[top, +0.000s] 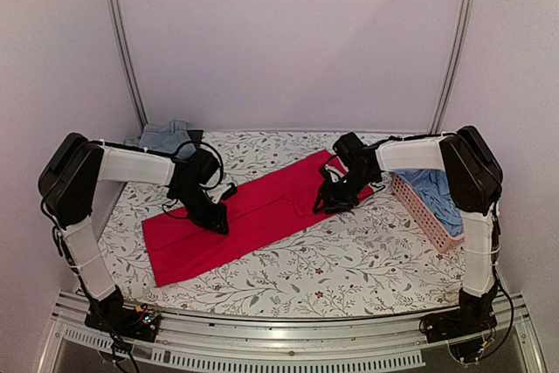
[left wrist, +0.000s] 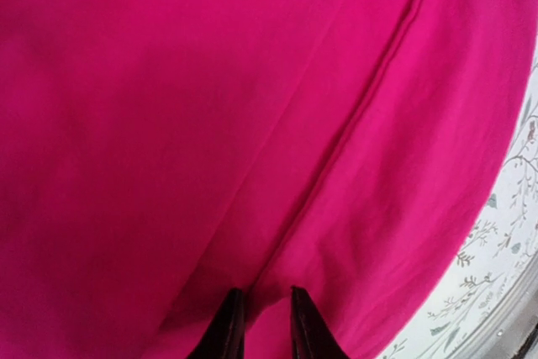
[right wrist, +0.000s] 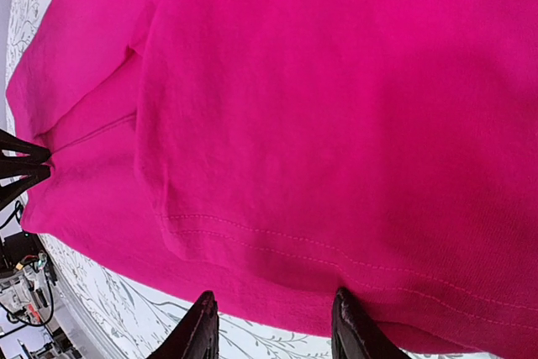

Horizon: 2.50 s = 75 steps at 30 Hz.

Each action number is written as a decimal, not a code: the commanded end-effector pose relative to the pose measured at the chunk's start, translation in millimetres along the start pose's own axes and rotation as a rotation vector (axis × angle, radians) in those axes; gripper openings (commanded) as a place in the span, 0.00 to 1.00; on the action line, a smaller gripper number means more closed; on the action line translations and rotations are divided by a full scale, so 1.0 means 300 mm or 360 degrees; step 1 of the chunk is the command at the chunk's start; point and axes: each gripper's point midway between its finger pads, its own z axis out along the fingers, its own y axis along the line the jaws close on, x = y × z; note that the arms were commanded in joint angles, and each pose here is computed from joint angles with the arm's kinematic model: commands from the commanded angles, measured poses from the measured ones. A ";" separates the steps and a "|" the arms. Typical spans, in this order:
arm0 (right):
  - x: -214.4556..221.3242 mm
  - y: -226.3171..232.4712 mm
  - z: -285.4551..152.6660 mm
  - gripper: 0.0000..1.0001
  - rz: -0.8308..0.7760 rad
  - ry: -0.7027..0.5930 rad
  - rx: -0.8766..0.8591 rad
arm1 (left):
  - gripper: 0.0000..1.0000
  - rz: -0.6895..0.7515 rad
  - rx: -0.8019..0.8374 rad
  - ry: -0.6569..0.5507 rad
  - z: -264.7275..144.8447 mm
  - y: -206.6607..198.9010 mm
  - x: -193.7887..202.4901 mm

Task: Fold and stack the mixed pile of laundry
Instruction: Adjust the rectangle-folded T-shirt at the center of the board.

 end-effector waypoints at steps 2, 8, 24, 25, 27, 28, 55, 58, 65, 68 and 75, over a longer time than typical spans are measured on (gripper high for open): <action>0.021 -0.066 0.025 0.45 0.0049 0.0024 0.0055 | 0.11 0.0031 0.0000 0.0019 -0.005 -0.021 0.034; 0.044 -0.114 0.039 0.45 0.0075 0.0048 0.0090 | 0.00 0.0016 -0.0062 -0.0053 -0.041 -0.003 0.004; -0.044 -0.291 0.033 0.45 0.0124 -0.0026 0.0281 | 0.45 -0.0180 -0.0236 -0.0209 -0.145 0.104 -0.046; -0.069 -0.312 0.024 0.45 0.0121 -0.0048 0.0308 | 0.46 -0.0196 -0.0236 -0.0227 -0.158 0.108 -0.052; -0.133 -0.352 0.007 0.45 0.0115 -0.0100 0.0372 | 0.48 -0.0212 -0.0231 -0.0247 -0.175 0.108 -0.060; -0.163 -0.378 0.012 0.45 0.0107 -0.0108 0.0407 | 0.48 -0.0216 -0.0224 -0.0248 -0.180 0.106 -0.061; -0.398 0.009 -0.125 0.47 -0.0105 -0.0397 0.0031 | 0.29 0.0008 0.0202 0.0103 -0.017 -0.192 0.203; -0.374 0.006 -0.092 0.47 -0.0085 -0.0364 0.0019 | 0.20 0.0028 0.0211 0.0122 -0.005 -0.210 0.209; -0.347 -0.029 -0.041 0.47 -0.0046 -0.0315 0.0035 | 0.00 -0.0030 0.0073 0.0079 -0.046 -0.167 0.192; -0.340 -0.047 -0.020 0.47 -0.0039 -0.0297 0.0053 | 0.00 -0.0164 -0.0064 0.0082 -0.067 -0.087 0.198; -0.332 -0.057 0.003 0.47 -0.0032 -0.0275 0.0049 | 0.24 -0.0172 0.0079 0.0025 -0.083 -0.120 0.174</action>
